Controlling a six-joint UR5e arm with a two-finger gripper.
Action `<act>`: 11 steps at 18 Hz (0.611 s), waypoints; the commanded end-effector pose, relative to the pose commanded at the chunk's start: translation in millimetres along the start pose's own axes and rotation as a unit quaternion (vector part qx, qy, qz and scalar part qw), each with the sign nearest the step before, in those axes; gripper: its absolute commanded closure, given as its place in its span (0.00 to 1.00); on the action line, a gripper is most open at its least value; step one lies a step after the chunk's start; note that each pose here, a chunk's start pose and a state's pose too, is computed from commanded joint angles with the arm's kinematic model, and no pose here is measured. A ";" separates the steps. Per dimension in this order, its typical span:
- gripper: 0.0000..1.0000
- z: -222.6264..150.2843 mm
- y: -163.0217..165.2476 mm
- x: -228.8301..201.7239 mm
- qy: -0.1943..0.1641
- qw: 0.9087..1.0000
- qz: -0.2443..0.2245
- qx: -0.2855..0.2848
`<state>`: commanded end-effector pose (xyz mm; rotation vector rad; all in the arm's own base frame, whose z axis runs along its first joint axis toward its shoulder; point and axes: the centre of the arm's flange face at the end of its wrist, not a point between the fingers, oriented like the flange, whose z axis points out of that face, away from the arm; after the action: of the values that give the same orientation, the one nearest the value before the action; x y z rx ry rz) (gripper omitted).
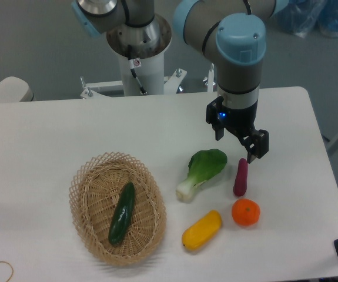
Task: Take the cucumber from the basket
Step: 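Move the gripper over the basket and lower it toward the green cucumber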
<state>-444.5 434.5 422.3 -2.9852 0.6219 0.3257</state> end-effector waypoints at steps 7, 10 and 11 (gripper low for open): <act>0.00 4.2 -22.1 10.1 0.004 1.000 0.000 -0.005; 0.00 18.7 -49.4 21.0 0.017 0.999 -0.027 0.001; 0.00 22.4 -58.1 26.2 0.020 0.999 -0.044 0.002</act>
<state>-401.9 480.1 396.4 -3.0108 0.4905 0.2593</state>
